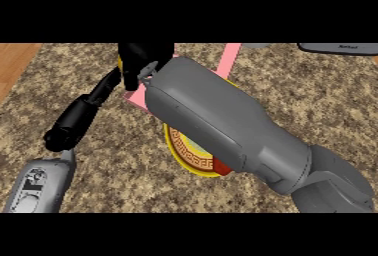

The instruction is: Pick the lemon from the plate and place it in the cardboard box

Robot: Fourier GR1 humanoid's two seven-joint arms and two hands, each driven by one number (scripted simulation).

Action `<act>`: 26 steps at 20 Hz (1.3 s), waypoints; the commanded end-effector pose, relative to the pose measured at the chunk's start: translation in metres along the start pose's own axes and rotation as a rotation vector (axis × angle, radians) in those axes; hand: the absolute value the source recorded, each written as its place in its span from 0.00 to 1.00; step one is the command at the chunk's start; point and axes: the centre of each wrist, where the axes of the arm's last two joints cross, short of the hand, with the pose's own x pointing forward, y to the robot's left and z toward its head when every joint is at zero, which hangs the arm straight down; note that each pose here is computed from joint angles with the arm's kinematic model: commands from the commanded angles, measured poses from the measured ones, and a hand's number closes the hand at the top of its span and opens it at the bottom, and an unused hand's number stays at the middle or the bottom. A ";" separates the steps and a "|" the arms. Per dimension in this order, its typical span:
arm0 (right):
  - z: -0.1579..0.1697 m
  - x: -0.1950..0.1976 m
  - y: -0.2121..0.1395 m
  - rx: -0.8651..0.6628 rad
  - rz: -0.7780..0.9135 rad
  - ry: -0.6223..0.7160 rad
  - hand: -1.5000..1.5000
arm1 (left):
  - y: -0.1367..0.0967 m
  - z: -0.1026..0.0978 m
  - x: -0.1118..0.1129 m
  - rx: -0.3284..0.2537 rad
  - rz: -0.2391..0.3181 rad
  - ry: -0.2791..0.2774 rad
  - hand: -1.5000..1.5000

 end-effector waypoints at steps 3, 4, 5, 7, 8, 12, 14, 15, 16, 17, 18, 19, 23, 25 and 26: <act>-0.023 -0.027 0.011 0.241 0.035 0.058 1.00 | -0.004 0.008 -0.004 0.002 0.003 0.001 0.50; -0.029 -0.037 0.015 0.262 0.038 0.046 1.00 | 0.002 0.012 -0.008 0.009 0.007 0.002 0.50; -0.031 -0.051 0.025 0.288 0.018 0.030 1.00 | 0.004 -0.001 0.002 0.022 0.003 0.002 0.50; -0.038 -0.061 0.026 0.378 0.086 0.049 1.00 | 0.005 0.003 -0.002 0.033 0.007 -0.004 0.50; -0.036 -0.056 0.027 0.381 0.120 0.079 1.00 | 0.011 0.007 0.002 0.007 -0.002 0.008 0.50; -0.037 -0.085 0.049 0.534 0.059 0.000 0.00 | 0.011 0.009 -0.005 0.020 0.007 0.009 0.50; -0.044 -0.080 0.035 0.560 0.021 -0.032 0.00 | 0.008 0.015 -0.006 0.007 -0.002 0.015 0.50; -0.042 -0.073 0.032 0.536 0.012 -0.072 0.00 | 0.015 0.011 -0.010 0.030 -0.004 0.003 0.50; -0.039 -0.070 0.032 0.521 -0.028 -0.114 0.00 | -0.005 0.011 -0.006 0.035 0.010 0.019 0.50; -0.048 -0.074 0.017 0.494 -0.075 -0.145 0.00 | 0.012 0.010 -0.002 0.034 0.005 0.023 0.50; -0.042 -0.079 0.033 0.443 -0.124 -0.163 0.00 | 0.012 0.020 -0.006 0.029 -0.003 0.016 0.50; -0.048 -0.075 0.010 0.386 -0.213 -0.192 0.00 | 0.001 0.004 -0.001 0.040 -0.015 0.023 0.50; -0.046 -0.082 0.004 0.162 -0.703 -0.146 0.00 | 0.009 0.014 -0.004 0.029 0.002 0.016 0.50; -0.049 -0.095 0.002 0.110 -0.881 -0.068 0.00 | -0.001 0.010 -0.002 0.030 0.006 0.029 0.50; -0.051 -0.100 0.001 0.068 -0.941 -0.037 0.00 | 0.000 0.018 -0.008 0.022 0.001 0.017 0.50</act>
